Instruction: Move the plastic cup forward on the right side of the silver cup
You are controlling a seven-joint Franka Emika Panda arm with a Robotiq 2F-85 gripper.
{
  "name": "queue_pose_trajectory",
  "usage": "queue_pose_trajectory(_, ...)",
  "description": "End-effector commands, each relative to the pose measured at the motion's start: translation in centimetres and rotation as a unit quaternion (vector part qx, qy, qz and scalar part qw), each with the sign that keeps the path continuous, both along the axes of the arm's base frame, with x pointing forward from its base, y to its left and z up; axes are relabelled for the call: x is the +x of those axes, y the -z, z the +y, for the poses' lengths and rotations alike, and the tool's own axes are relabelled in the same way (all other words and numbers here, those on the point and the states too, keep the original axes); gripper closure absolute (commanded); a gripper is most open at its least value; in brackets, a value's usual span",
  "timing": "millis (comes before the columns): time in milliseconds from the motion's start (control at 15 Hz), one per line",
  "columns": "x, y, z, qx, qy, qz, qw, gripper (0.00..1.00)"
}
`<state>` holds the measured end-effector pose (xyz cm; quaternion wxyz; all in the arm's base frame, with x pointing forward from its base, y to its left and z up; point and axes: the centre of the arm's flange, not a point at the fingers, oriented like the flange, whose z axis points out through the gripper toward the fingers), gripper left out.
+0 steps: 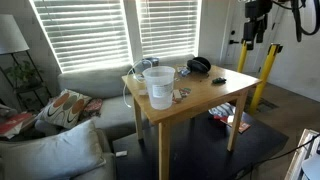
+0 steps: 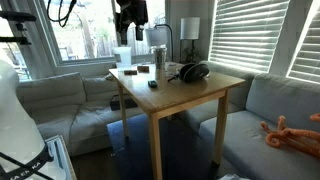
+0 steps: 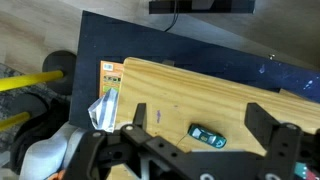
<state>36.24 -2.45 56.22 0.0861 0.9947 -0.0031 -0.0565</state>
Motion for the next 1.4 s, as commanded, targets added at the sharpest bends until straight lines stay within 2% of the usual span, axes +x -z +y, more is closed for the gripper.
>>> queue_pose_trajectory(0,0.0,0.0,0.0,0.0,0.0,0.0,1.0,0.0)
queue_pose_trajectory(933,0.0,0.0,0.0,0.0,0.0,0.0,1.0,0.0)
queue_pose_trajectory(1133,1.1,-1.2,3.7,-0.013,-0.04,-0.019,0.9989,0.0)
queue_pose_trajectory(1333,2.2,-2.5,10.7,-0.02,-0.107,-0.039,0.9933,0.0)
